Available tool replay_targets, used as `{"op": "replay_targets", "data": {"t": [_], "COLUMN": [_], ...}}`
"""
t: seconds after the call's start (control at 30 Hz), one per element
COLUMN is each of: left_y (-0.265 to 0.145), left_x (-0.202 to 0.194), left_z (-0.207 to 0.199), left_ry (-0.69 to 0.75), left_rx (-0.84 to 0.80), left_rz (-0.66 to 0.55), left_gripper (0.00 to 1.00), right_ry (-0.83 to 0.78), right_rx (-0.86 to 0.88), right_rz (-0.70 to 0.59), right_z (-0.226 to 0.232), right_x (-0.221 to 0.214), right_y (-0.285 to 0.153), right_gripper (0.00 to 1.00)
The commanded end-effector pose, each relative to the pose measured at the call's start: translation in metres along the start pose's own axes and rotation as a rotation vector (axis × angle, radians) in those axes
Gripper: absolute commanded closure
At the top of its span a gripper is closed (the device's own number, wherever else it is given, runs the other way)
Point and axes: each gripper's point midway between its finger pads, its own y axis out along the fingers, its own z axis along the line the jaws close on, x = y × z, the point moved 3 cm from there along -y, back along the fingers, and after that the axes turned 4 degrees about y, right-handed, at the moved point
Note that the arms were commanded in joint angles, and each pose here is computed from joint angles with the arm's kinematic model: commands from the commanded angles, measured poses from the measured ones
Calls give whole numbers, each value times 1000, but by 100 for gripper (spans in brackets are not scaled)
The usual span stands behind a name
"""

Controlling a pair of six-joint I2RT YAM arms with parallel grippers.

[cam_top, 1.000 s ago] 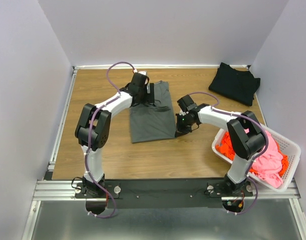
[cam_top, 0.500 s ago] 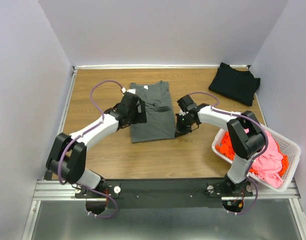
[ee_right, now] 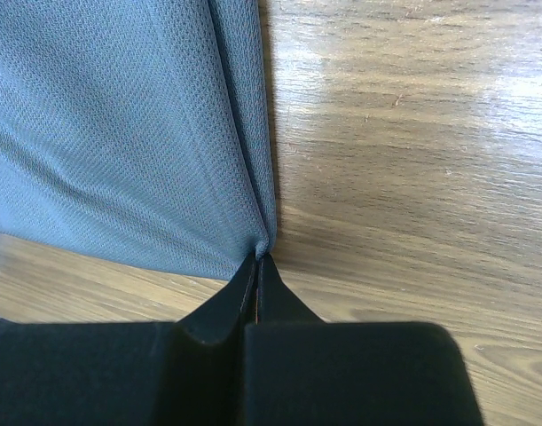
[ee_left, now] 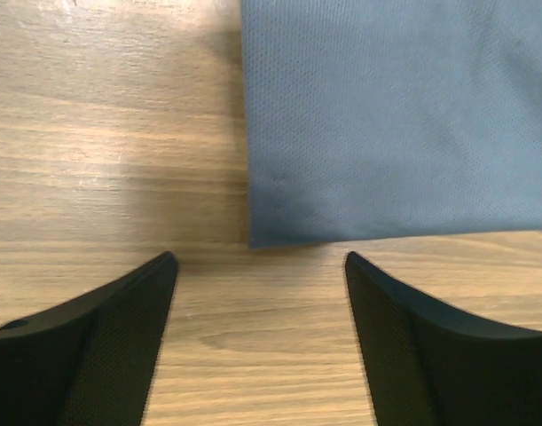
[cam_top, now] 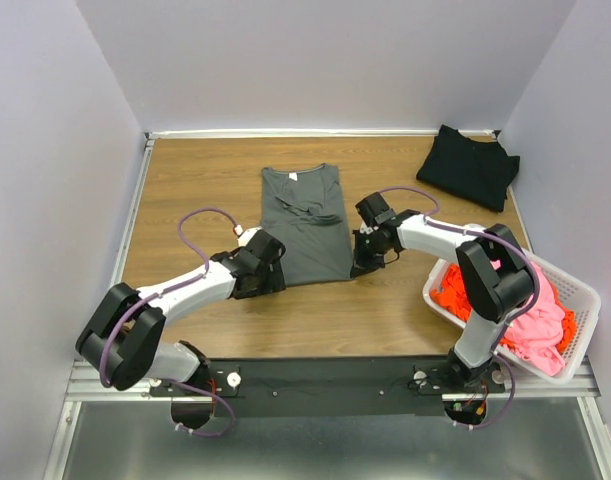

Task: Fold and stack the t-shirts
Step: Fold the tshirt

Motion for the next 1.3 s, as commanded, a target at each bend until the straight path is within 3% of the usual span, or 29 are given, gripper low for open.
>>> {"op": "replay_targets", "data": {"t": [0.0,0.47,1.13,1.23,1.27], "left_y": [0,8,19,21,21], "left_x": [11,9,2,2,3], "left_z": [-4,-2,-1,-1,-2], "left_ry": [-63,-92,-66,-54,-52], "left_rx": [14,21,38,43,44], "left_rz": [-57,-72,-36,-29,-30], "left_gripper": [21,43,66,74,81], "right_ry": [-1,-6,3,4,2], "right_rx": [-131,-122,-118,-115,-115], "right_rz": [62,57,56,52,50], "right_z": [-28,-26,-24,-23,-23], "right_x": [-23,-22,-21,-19,-19], "right_y": [5,4,3,3,2], "right_gripper": [96,96,96,96,96]}}
